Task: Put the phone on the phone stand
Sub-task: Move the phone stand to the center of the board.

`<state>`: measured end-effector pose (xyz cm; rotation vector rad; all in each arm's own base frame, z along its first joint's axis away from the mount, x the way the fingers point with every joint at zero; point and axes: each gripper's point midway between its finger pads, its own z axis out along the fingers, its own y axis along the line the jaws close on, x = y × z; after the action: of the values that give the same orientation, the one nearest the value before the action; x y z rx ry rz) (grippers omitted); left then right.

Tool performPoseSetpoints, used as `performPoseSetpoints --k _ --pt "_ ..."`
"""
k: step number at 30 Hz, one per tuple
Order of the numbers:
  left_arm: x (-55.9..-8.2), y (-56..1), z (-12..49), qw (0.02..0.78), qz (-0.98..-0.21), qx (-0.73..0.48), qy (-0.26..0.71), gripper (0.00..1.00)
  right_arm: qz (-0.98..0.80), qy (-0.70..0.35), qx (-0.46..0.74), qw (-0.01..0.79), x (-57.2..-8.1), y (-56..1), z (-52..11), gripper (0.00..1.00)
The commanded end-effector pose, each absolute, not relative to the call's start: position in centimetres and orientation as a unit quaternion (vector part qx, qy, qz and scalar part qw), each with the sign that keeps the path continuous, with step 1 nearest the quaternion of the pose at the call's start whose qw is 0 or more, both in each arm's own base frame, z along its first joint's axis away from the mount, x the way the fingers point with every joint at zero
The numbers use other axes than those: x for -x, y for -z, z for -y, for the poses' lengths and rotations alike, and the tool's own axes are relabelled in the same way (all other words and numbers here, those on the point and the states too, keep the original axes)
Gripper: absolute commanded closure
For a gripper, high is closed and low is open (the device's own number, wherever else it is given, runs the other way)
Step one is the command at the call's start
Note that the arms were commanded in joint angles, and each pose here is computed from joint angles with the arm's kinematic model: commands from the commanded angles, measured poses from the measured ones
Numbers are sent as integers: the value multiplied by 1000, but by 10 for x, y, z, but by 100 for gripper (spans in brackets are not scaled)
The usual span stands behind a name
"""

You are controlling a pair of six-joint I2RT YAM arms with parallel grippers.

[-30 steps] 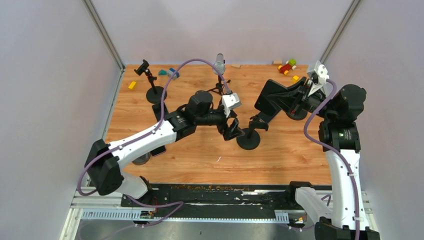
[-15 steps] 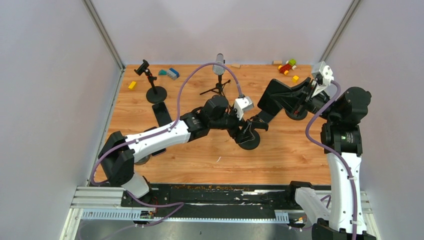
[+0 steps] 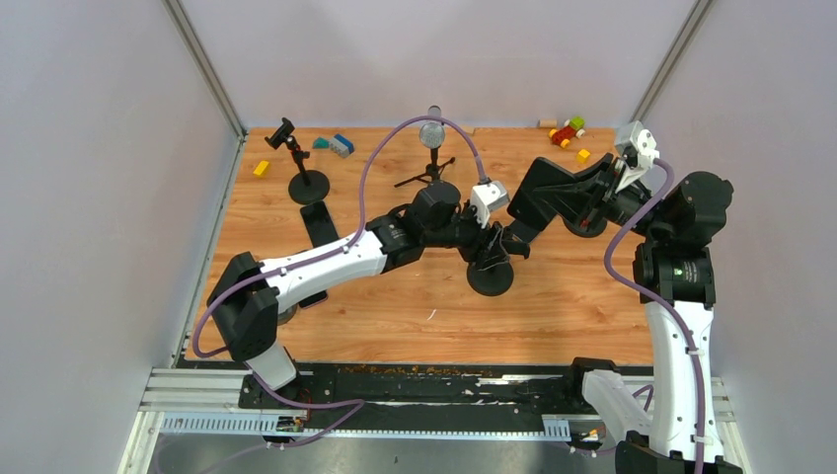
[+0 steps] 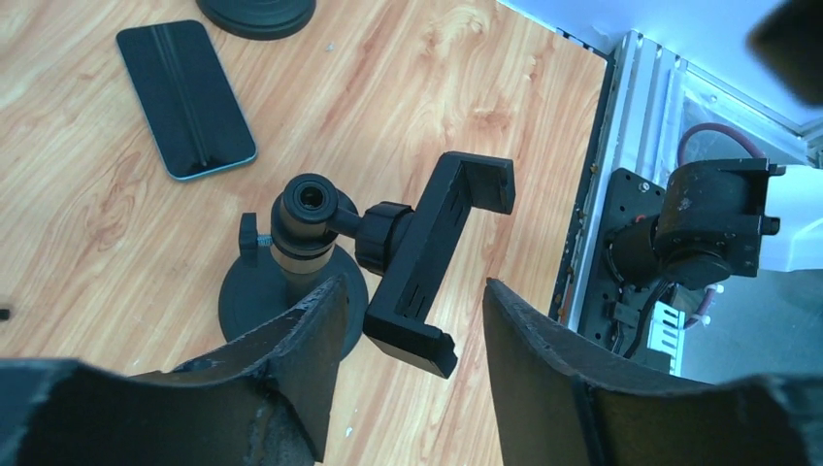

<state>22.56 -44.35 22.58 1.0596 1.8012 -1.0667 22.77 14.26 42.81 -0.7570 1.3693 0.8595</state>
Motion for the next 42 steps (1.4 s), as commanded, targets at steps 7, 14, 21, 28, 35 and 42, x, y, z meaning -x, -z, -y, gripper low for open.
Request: performPoseSetpoints --k 7,14,21,28,35,42 --pt "-229 -261 440 430 -681 -425 412 55 -582 -378 342 633 -221 -438 -144 100" --pt "-225 -280 419 460 -661 -449 386 77 -574 -386 358 627 -217 -442 -148 100" --pt "-227 -292 390 474 -659 -456 365 84 -568 -406 374 610 -218 -440 -159 100" --pt "-235 -289 357 460 -667 -432 397 86 -560 -446 398 574 -218 -429 -188 100" --pt "-224 -287 339 452 -644 -425 447 89 -558 -476 417 538 -224 -413 -214 100" --pt "-234 -289 320 480 -651 -411 420 75 -553 -494 431 514 -221 -405 -232 100"
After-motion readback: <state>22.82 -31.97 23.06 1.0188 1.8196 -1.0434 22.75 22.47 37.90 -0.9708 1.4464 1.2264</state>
